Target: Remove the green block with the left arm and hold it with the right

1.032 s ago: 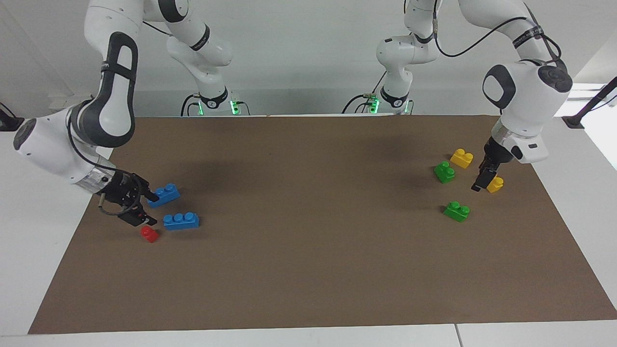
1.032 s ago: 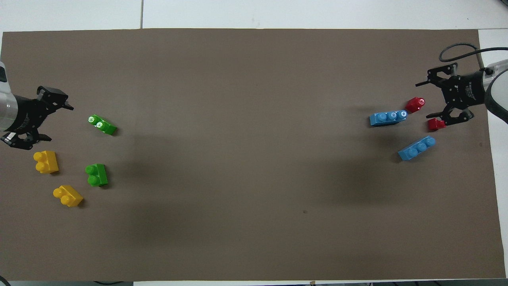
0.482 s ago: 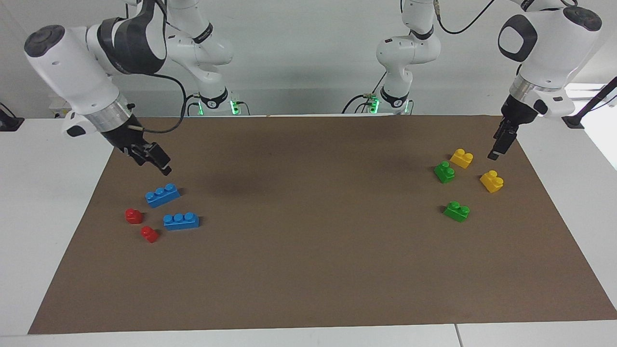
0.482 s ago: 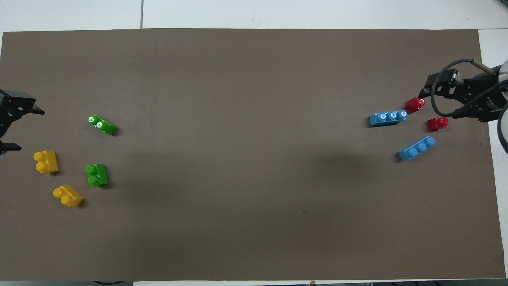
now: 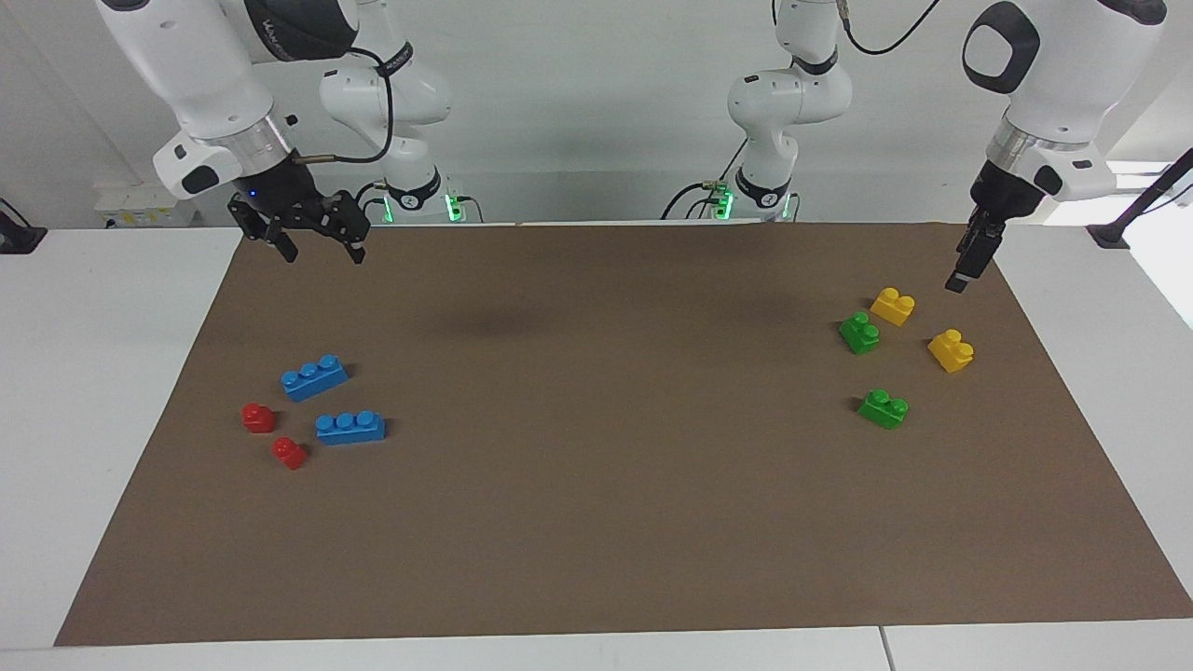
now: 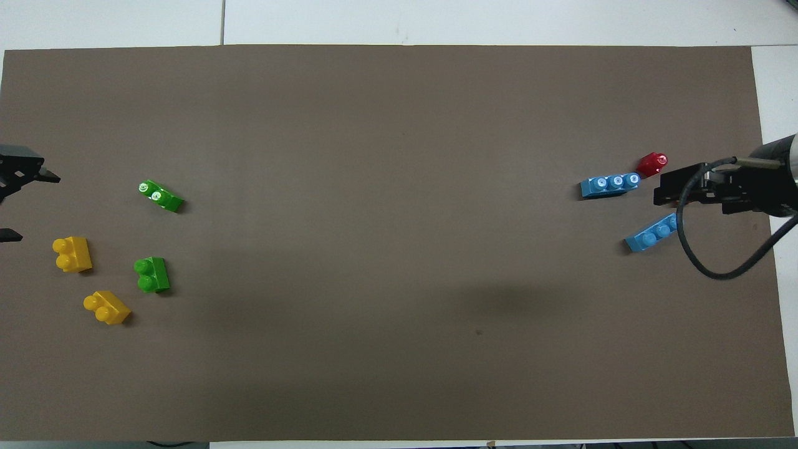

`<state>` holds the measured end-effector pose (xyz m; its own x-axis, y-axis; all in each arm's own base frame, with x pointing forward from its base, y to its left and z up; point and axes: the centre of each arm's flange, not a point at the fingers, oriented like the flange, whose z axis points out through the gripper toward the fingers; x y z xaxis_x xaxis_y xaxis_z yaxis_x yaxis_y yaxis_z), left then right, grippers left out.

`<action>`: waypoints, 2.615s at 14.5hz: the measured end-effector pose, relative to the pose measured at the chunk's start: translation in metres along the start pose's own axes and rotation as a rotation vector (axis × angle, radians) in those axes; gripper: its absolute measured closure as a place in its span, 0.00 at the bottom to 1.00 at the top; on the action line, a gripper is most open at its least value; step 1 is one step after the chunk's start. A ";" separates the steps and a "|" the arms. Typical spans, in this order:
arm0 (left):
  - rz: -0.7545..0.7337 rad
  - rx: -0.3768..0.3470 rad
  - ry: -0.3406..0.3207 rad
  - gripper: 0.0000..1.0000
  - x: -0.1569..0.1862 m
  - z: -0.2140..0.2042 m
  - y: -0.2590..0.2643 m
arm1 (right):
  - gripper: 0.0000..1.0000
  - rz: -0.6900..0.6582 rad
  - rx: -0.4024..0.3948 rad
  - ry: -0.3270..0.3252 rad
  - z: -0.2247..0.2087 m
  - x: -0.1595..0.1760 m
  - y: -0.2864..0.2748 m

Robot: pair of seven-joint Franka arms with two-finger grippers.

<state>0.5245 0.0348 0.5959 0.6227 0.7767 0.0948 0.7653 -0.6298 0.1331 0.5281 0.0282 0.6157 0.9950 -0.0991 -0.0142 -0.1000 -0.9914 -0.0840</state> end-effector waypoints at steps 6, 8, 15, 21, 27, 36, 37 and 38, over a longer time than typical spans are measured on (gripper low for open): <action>0.082 -0.041 0.055 0.00 -0.006 -0.039 0.009 | 0.00 -0.144 -0.045 0.060 -0.005 0.006 0.011; 0.145 -0.052 0.090 0.00 -0.002 -0.054 0.012 | 0.00 -0.152 -0.049 0.056 -0.003 0.006 0.013; 0.571 0.021 0.033 0.00 -0.002 -0.052 0.006 | 0.00 -0.141 -0.058 0.019 0.002 0.003 0.020; 0.816 0.062 -0.048 0.00 -0.014 -0.046 0.004 | 0.00 -0.128 -0.075 0.011 0.004 0.003 0.029; 0.862 0.088 -0.116 0.00 -0.024 -0.042 0.002 | 0.00 -0.127 -0.075 0.007 0.005 0.003 0.030; 0.891 0.063 -0.155 0.00 -0.029 -0.040 0.002 | 0.00 -0.124 -0.075 -0.009 0.006 0.000 0.031; 0.892 0.062 -0.158 0.00 -0.030 -0.039 0.002 | 0.00 -0.123 -0.076 -0.009 0.006 0.000 0.032; 0.893 0.062 -0.161 0.00 -0.030 -0.038 0.001 | 0.00 -0.123 -0.078 -0.009 0.006 0.000 0.032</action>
<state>0.5008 0.0110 0.6306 1.0000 -0.0079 -0.0021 -0.0078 -0.9997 0.0228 0.5248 -0.0033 0.6075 0.9996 0.0238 -0.0178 0.0236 -0.9997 -0.0084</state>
